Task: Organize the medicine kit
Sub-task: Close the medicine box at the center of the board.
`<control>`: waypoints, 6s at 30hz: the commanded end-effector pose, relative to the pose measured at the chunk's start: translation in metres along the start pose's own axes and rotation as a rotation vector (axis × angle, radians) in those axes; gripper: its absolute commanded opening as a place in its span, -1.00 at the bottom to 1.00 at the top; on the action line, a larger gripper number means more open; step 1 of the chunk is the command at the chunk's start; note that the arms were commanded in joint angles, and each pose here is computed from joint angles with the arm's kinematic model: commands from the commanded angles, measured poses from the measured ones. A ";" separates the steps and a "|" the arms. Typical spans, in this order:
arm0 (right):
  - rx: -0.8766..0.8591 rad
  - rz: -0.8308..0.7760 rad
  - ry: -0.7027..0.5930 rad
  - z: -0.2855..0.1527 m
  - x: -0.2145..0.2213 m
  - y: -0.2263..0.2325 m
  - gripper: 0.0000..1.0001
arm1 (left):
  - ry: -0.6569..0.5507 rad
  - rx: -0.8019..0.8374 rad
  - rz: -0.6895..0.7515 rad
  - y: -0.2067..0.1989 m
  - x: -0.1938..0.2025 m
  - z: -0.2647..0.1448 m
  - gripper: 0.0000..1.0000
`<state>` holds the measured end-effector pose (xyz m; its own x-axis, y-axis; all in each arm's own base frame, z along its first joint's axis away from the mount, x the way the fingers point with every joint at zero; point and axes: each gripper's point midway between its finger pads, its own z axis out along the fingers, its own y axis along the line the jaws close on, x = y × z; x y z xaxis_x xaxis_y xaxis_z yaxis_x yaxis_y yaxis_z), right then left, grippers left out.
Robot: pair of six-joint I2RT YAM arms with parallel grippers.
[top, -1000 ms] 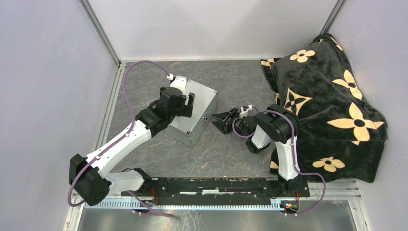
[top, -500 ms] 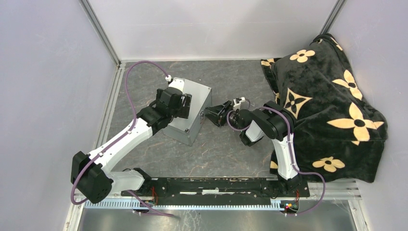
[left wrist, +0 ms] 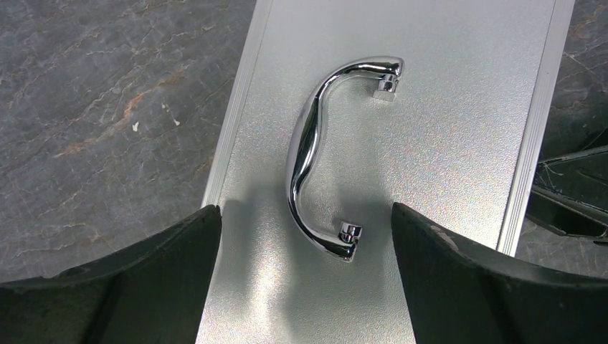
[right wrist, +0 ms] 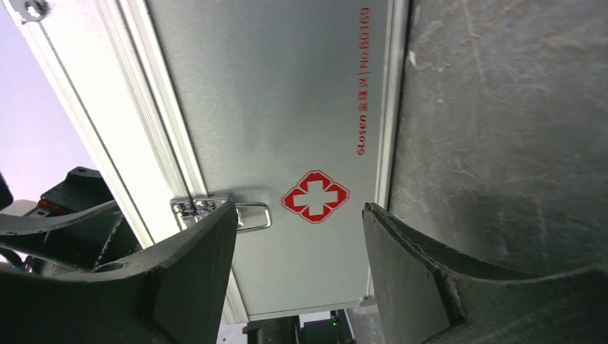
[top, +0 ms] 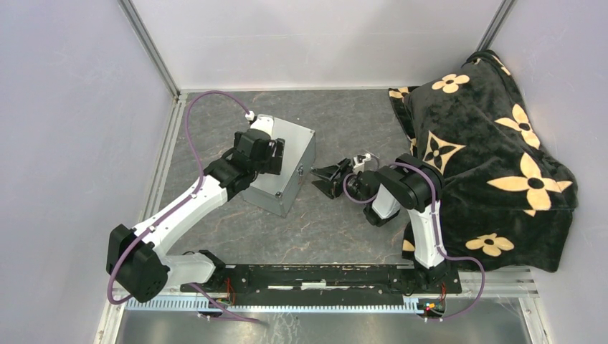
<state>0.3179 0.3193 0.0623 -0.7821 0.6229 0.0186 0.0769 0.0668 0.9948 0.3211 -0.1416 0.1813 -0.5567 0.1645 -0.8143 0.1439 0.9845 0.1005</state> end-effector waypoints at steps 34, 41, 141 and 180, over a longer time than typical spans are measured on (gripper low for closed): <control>-0.411 -0.115 -0.034 -0.012 0.017 0.091 -0.18 | 0.154 0.036 0.037 -0.002 0.042 0.011 0.68; -0.466 -0.122 0.037 0.002 0.027 0.102 -0.58 | 0.157 0.041 0.039 -0.003 0.042 0.012 0.66; -0.617 -0.310 0.085 -0.036 0.044 0.165 -1.00 | 0.213 0.060 0.064 -0.008 0.054 0.020 0.54; 0.228 -1.090 0.083 -0.013 -0.059 0.094 -0.13 | -0.072 -0.003 -0.387 0.028 -0.007 -0.067 0.70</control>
<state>0.3416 0.2920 0.1550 -0.5782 0.2613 -0.7729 -0.5305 0.5993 0.5995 0.2930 -0.1260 0.2186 -0.5190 -0.0166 -0.8546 0.0879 0.9935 -0.0727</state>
